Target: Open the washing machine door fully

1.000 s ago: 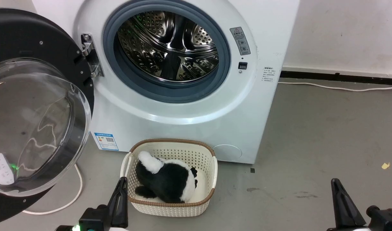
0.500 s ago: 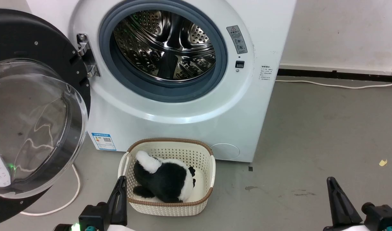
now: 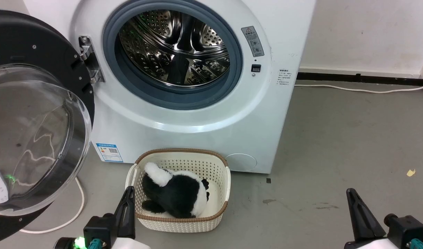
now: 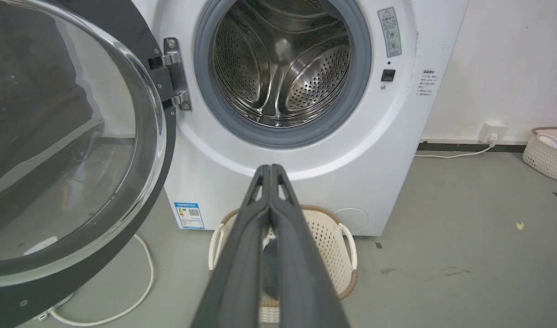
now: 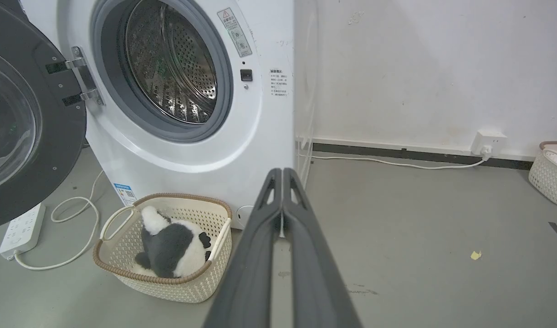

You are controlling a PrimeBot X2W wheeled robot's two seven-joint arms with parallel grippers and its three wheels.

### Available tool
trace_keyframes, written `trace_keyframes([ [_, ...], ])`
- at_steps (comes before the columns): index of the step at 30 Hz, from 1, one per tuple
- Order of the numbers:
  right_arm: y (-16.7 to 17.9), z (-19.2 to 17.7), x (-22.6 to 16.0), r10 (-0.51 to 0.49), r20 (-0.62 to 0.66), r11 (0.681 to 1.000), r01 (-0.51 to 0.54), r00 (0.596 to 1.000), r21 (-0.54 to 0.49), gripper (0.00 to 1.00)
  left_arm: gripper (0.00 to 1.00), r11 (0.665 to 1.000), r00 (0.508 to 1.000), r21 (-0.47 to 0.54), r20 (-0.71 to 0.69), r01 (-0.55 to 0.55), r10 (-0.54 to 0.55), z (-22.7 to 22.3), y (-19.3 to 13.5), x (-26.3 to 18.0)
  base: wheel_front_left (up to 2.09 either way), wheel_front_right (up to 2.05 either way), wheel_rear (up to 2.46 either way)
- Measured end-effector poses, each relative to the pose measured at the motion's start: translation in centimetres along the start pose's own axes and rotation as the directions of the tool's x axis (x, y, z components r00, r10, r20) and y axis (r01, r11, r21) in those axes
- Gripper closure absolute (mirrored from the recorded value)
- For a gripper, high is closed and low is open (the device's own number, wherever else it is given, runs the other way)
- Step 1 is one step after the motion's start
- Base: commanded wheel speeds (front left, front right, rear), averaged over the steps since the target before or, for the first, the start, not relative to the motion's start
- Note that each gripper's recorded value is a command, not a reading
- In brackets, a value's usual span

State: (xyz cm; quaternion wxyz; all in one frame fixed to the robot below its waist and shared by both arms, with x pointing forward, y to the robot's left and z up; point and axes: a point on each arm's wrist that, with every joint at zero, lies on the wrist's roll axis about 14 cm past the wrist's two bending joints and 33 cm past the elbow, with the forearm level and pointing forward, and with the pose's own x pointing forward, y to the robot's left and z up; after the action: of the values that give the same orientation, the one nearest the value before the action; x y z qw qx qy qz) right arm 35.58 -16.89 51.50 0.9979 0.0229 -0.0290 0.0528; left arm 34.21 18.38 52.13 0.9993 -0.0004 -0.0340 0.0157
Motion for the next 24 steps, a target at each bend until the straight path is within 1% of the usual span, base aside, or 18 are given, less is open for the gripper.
trace_keyframes([
  [24,0.19,0.06,0.36,0.007,-0.029,1.000,-0.007,1.000,-0.022,1.00,1.00,1.000,1.000,0.012,-0.026,0.015,-0.014,-0.13,-0.35,0.73,0.00,0.00,0.00],
])
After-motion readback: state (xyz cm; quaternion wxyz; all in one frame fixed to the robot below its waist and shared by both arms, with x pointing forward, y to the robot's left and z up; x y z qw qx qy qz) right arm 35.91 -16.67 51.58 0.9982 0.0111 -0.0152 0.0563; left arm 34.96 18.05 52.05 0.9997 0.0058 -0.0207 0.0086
